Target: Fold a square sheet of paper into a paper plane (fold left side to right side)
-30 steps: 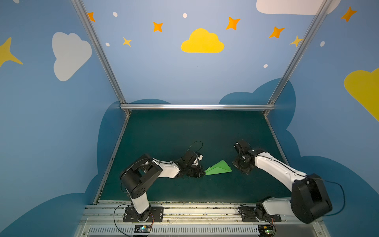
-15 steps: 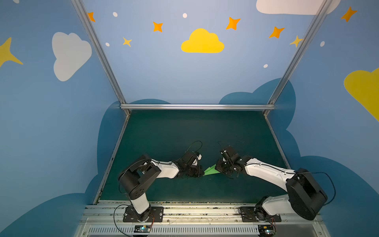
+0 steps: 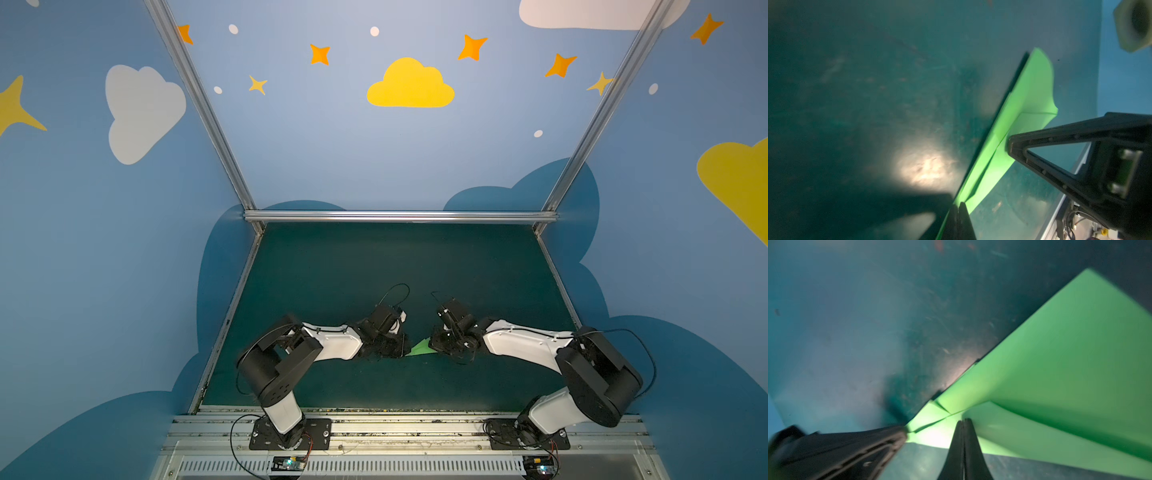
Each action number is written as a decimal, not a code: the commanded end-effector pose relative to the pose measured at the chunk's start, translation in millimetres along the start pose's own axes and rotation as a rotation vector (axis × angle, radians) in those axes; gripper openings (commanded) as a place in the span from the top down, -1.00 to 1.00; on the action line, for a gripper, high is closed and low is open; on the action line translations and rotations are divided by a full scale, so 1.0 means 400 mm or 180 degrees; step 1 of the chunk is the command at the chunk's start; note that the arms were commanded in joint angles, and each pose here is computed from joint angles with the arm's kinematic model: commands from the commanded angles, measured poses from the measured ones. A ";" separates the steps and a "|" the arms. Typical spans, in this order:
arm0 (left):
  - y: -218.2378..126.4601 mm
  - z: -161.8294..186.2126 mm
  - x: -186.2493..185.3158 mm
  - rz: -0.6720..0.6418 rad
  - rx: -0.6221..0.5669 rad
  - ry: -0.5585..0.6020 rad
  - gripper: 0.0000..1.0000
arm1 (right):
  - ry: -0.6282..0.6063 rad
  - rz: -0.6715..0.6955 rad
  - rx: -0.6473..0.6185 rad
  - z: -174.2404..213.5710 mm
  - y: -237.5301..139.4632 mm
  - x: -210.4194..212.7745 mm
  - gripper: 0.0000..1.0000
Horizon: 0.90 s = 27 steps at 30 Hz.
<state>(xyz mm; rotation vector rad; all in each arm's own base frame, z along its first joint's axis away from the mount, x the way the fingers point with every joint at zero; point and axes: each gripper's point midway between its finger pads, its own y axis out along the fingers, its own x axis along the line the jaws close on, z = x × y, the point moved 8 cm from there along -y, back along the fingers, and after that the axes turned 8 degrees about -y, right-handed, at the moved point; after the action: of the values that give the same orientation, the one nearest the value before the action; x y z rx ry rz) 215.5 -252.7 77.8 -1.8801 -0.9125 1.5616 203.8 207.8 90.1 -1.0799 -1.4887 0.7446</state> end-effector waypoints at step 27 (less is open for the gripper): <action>-0.010 0.011 -0.103 -0.0089 0.0230 0.0292 0.93 | 0.0057 0.0343 0.0257 0.051 0.046 -0.066 1.00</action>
<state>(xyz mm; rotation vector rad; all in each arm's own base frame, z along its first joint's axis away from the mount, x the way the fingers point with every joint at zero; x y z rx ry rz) 207.8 -278.3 110.5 -1.8814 -0.8545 1.4796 203.6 207.0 87.9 -1.0819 -1.4919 0.7326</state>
